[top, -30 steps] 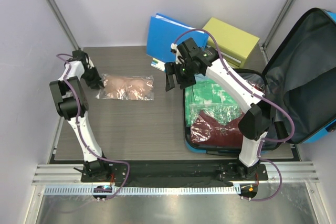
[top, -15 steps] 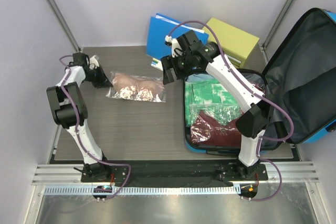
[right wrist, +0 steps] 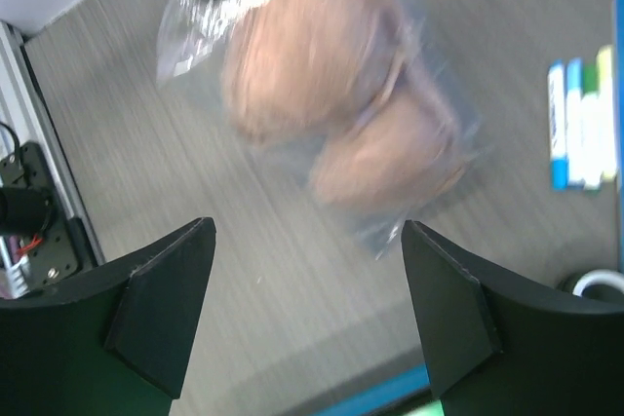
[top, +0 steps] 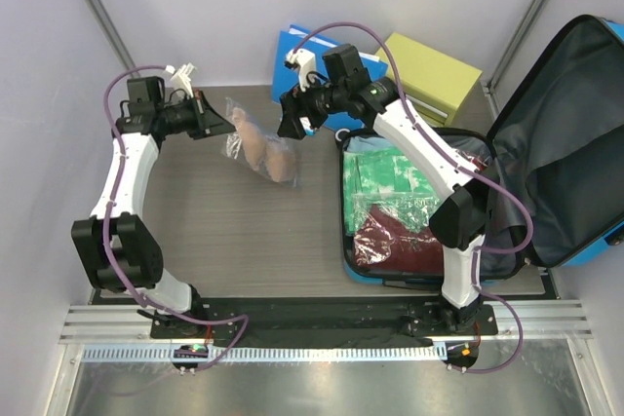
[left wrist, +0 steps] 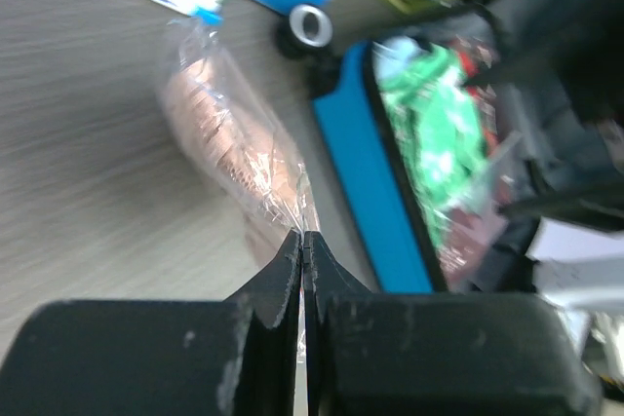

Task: Pack the luggage
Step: Pick up the household item at the center of the board.

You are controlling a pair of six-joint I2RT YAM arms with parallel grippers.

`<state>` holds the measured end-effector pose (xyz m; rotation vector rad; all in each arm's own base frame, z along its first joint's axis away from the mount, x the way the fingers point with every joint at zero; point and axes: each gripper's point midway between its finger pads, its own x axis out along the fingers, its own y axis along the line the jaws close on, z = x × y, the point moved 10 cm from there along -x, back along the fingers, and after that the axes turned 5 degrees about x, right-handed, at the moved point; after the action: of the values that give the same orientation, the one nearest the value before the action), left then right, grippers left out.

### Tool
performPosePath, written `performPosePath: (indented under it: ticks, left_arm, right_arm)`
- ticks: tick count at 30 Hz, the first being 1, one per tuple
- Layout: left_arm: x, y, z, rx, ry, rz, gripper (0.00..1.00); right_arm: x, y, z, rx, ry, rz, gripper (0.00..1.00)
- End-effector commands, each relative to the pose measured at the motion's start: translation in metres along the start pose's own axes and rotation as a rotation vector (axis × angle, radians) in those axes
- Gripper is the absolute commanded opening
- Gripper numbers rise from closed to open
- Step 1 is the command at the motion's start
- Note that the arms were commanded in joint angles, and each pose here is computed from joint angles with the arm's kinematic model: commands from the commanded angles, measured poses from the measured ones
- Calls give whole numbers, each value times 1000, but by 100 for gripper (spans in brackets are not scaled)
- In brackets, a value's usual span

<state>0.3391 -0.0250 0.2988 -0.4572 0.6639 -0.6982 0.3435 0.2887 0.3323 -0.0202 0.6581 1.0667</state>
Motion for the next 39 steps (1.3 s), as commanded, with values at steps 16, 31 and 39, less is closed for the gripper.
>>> performPosePath:
  ticks: [16,31,39]
  left_arm:
    - [-32,-94,-12,-64,126,-583,0]
    - [-39,-142,-28,-77,279,-779,0]
    - [-29,-135,-31,-119,263,-695,0]
  right_arm:
    - [4,12,26,-98,-202,306,87]
    - [-39,19,6,92,-364,523,87]
    - [-94,26,16,200,-356,223,80]
